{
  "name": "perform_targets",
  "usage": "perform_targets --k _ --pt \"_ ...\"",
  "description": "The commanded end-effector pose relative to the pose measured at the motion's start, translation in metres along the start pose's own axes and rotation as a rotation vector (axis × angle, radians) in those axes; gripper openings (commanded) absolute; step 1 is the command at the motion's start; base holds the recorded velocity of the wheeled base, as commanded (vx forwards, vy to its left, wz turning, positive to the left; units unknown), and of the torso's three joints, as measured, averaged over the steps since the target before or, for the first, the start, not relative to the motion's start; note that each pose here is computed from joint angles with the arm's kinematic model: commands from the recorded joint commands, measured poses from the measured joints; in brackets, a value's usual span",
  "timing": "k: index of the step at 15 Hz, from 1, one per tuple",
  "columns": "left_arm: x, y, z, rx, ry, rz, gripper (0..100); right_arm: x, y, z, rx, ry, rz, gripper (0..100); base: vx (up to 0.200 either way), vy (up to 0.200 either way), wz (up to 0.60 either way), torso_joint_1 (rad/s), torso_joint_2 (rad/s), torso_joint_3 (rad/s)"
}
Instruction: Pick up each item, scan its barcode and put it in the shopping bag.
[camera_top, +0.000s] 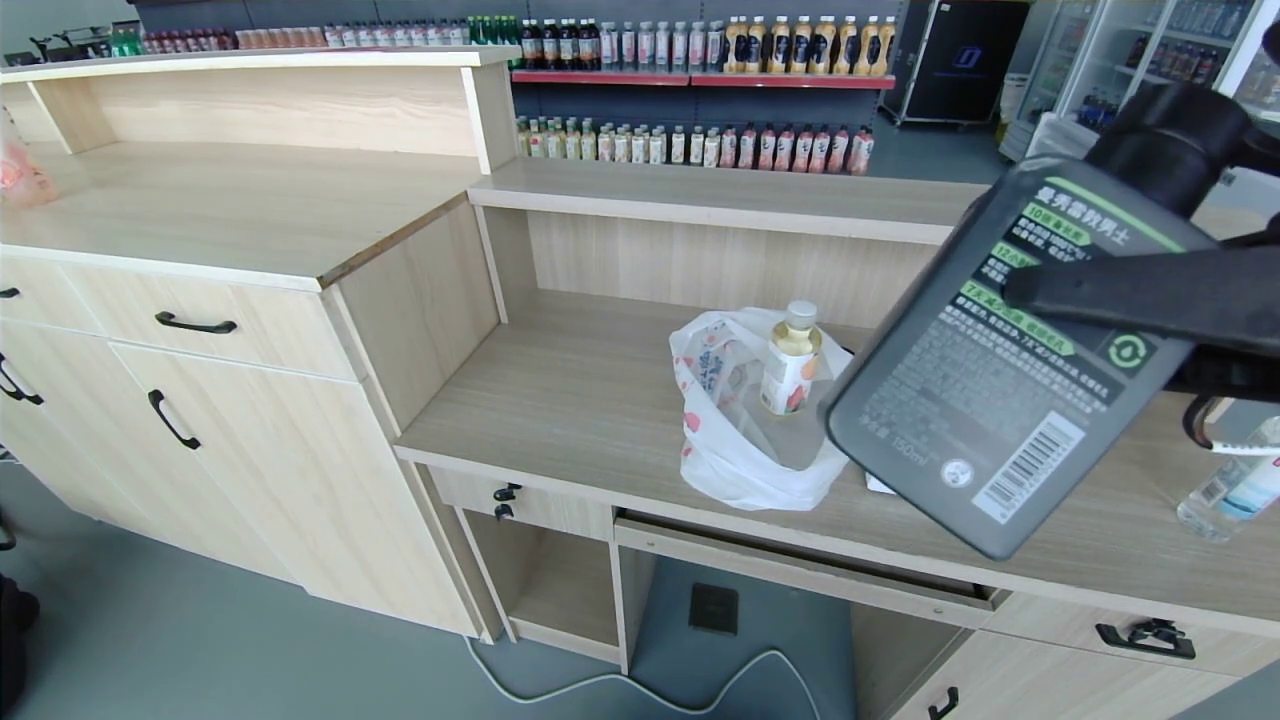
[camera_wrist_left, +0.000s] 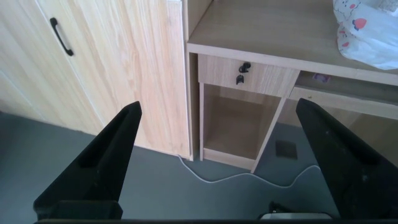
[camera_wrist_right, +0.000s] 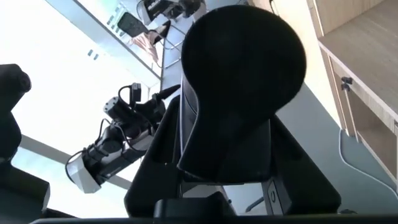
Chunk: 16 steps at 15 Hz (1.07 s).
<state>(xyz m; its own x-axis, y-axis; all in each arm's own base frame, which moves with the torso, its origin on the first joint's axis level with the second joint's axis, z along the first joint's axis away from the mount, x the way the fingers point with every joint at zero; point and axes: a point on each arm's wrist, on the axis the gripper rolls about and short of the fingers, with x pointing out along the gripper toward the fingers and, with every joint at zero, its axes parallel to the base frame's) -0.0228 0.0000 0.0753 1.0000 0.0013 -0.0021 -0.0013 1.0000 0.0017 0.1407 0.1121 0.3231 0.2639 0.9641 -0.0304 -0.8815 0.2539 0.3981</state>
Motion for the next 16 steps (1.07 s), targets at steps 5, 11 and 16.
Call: perform_targets --k 5,11,16 --pt "0.0 0.0 0.0 0.0 -0.001 0.0 100 -0.001 0.009 -0.012 -0.004 0.042 0.04 0 0.0 0.0 0.0 0.0 0.0 0.0" --pt "0.0 0.0 0.0 0.0 -0.001 0.0 100 0.001 0.008 -0.019 -0.021 0.064 0.049 0 0.0 0.0 0.0 0.0 0.0 0.0" --pt "0.0 0.0 0.0 0.0 -0.001 0.0 100 -0.003 0.012 -0.016 -0.051 0.047 0.049 0 0.0 0.0 0.0 0.0 0.0 0.0"
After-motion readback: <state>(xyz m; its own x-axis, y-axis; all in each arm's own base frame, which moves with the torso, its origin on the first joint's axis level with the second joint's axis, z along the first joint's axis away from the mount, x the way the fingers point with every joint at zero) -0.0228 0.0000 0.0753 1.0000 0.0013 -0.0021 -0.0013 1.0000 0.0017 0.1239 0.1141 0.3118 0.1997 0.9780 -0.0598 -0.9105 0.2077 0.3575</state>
